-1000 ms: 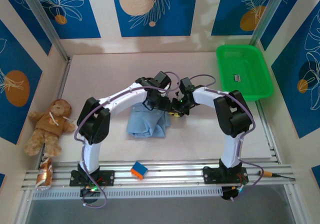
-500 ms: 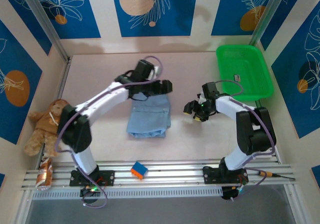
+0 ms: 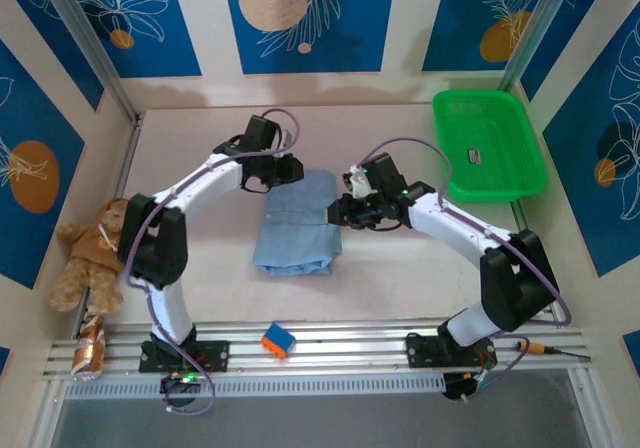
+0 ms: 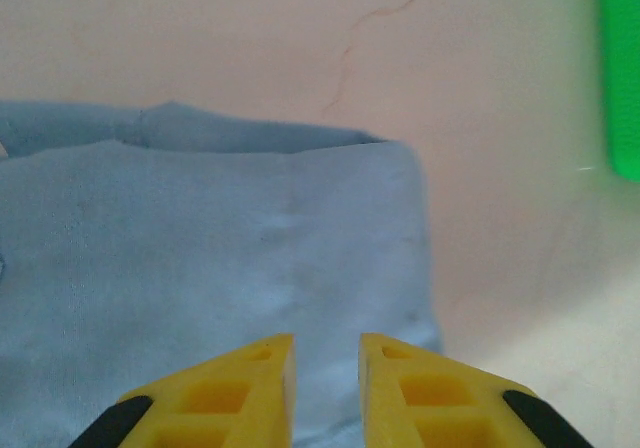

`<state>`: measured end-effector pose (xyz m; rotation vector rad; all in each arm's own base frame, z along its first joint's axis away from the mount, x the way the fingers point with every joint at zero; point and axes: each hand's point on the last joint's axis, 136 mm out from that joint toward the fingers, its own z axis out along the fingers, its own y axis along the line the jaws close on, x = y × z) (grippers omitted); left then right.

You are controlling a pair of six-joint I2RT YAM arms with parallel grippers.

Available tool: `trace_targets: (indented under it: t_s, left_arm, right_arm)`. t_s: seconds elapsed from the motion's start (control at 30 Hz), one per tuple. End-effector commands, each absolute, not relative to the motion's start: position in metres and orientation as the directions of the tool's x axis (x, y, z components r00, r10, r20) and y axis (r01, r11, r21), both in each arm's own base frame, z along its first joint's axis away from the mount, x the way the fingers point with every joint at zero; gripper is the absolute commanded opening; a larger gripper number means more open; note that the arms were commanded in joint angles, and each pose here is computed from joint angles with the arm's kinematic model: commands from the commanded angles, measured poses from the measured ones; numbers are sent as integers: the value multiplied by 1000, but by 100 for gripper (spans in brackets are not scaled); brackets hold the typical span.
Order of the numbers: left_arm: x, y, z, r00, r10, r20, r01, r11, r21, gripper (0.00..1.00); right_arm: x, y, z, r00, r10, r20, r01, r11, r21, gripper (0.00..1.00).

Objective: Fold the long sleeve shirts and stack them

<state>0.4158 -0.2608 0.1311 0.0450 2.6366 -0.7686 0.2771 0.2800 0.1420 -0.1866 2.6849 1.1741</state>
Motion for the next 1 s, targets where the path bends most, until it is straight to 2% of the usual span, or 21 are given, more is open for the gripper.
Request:
trace_targets:
  t_s: [0.0,0.2,0.3,0.47,0.57,0.6,0.67,0.73,0.83,0.9,0.97]
  left_arm:
    - [433,-250,117,-903,-97,-418,106,893,-437,22]
    - [449,-228,69,-900,-96,-425,52,945,-324,21]
    - [449,-218,47,-905,-86,-416,37,960,-279,21]
    - [442,-215,21,-908,-107,-405,19,956,-294,24]
    - [437,-218,31,-895,-139,-423,14,941,-339,29]
    - [437,-218,43,-881,-156,-447,17,933,-359,33]
    - [436,-216,79,-846,-184,-501,32,920,-391,48]
    - [432,-216,124,-810,-202,-550,63,903,-425,63]
    - [414,-212,177,-778,-210,-592,109,883,-456,74]
    - [396,-207,193,-776,-219,-592,118,871,-478,78]
    - [377,-202,199,-791,-208,-575,125,866,-485,79]
  right_arm:
    - [267,296,119,-994,-58,-91,-107,651,752,22]
    - [268,275,57,-999,-24,31,3,739,673,15]
    - [264,263,38,-997,7,71,52,747,662,15]
    - [256,255,16,-994,7,112,76,775,627,14]
    - [257,257,21,-995,0,104,66,771,633,17]
    - [258,259,29,-996,-3,85,52,768,639,19]
    - [261,260,47,-999,-11,44,20,766,643,26]
    - [263,258,70,-1000,-19,-4,-18,771,637,39]
    - [269,243,98,-997,-15,-72,-53,814,578,53]
    - [274,228,108,-993,-21,-114,-77,857,510,61]
    - [283,216,110,-988,-46,-149,-108,893,437,65]
